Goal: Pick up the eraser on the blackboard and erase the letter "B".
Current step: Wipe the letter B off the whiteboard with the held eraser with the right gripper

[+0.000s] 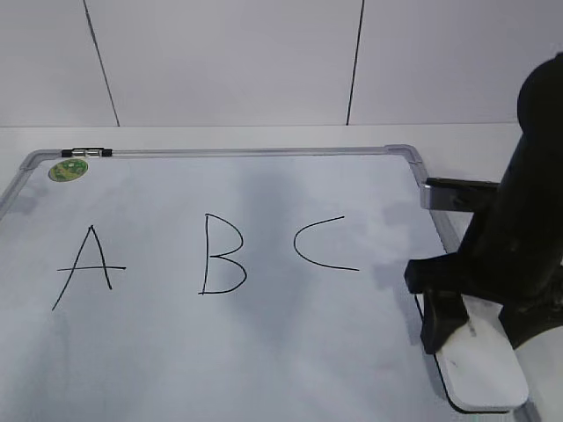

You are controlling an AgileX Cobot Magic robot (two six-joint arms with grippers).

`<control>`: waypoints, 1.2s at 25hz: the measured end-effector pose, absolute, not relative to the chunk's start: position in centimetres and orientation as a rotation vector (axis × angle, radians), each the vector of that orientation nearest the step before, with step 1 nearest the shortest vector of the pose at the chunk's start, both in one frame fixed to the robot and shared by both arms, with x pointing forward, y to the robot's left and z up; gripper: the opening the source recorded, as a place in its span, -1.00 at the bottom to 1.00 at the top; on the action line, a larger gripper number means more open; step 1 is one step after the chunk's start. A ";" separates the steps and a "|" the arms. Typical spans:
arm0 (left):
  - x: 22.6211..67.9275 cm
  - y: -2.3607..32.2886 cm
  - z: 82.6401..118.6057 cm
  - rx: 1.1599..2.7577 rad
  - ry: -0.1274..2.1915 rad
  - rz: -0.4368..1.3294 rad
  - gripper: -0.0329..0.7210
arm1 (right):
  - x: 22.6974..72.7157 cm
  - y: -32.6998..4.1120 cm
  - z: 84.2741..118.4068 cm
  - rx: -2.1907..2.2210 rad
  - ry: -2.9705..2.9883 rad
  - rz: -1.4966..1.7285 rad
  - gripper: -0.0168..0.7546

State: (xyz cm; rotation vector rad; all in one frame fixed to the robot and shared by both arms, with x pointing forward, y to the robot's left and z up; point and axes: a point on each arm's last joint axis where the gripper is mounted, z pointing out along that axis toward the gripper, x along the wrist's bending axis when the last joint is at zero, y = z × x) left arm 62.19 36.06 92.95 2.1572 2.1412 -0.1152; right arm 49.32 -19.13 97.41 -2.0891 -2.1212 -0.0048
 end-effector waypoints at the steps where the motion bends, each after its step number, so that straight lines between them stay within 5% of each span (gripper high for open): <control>1: 62.2 36.1 92.9 2.158 2.142 -0.117 -0.88 | 49.6 -19.0 97.9 -2.076 -2.131 -0.017 0.44; 13: 62.2 36.1 92.9 2.159 2.142 -0.120 -0.88 | 52.9 -17.1 103.6 -1.888 -2.364 -0.223 0.44; 30: 62.1 36.0 93.0 2.159 2.143 -0.128 -0.88 | 56.7 -4.2 101.4 -1.557 -2.680 -0.244 0.44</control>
